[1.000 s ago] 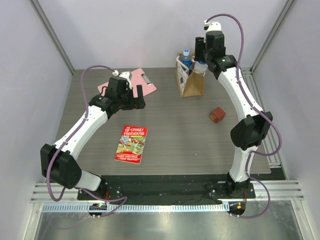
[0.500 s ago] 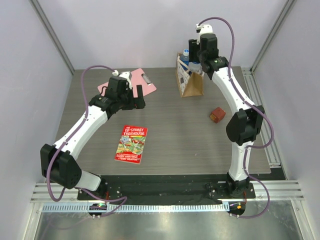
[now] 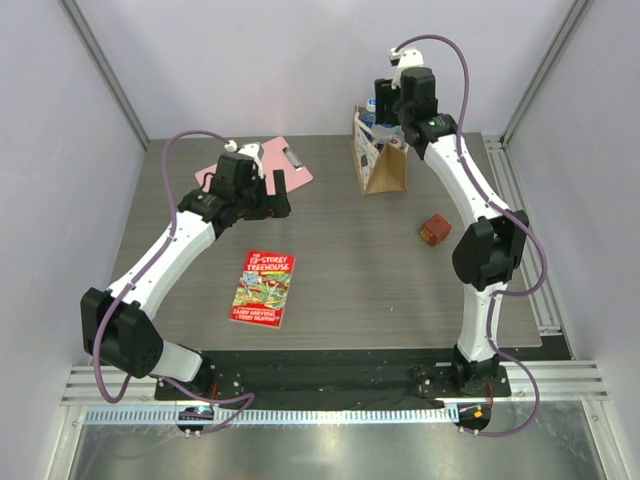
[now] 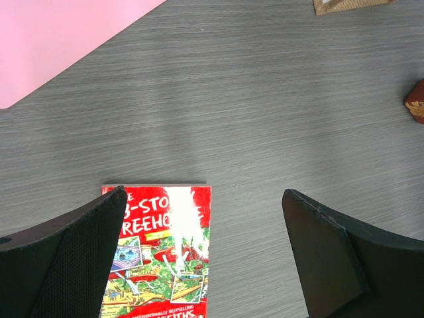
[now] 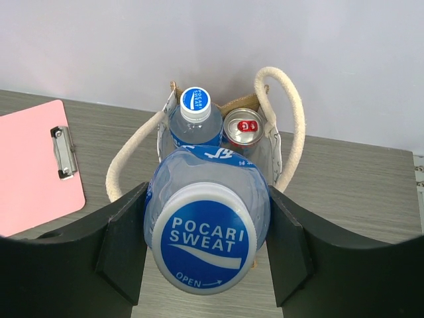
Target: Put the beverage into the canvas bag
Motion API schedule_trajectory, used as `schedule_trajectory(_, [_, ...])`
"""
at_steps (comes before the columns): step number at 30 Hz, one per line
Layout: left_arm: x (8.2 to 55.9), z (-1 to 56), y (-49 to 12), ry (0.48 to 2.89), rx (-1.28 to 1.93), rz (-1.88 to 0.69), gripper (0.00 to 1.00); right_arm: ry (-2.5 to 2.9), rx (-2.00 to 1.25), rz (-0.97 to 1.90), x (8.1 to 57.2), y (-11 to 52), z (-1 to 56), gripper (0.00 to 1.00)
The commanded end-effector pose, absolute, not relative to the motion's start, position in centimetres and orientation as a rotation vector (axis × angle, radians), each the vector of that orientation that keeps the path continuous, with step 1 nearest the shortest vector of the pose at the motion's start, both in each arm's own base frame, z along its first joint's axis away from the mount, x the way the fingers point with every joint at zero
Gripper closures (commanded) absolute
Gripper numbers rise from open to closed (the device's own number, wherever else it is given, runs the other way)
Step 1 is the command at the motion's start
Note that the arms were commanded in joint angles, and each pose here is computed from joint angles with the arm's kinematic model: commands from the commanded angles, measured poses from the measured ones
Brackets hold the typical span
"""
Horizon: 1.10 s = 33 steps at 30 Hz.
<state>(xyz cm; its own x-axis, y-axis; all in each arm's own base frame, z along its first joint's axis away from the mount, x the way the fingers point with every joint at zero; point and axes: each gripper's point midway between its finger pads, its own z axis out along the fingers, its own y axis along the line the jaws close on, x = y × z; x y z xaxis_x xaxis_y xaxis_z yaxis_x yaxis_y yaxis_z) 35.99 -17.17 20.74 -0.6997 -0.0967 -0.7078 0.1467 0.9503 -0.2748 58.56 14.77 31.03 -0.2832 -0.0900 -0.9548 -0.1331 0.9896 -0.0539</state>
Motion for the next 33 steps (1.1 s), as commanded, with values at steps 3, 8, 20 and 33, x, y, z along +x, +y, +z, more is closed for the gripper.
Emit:
schedule_trajectory(3, [36.4, 22.5, -17.2, 2.255, 0.023, -0.423, 0.00, 1.644, -0.164, 0.077, 59.8, 15.3, 37.4, 0.99])
schedule_trajectory(8, [36.4, 22.4, -17.3, 2.258, 0.025, -0.426, 0.00, 1.652, -0.196, 0.097, 60.7, 16.2, 35.8, 0.99])
schedule_trajectory(20, [36.4, 22.6, -17.2, 2.253, 0.016, -0.429, 0.00, 1.767, -0.141, 0.105, 59.3, 15.7, 34.8, 0.99])
schedule_trajectory(33, [36.3, 22.6, -17.3, 2.257, 0.020, -0.444, 0.00, 1.912, -0.170, 0.079, 60.8, 16.1, 27.5, 0.89])
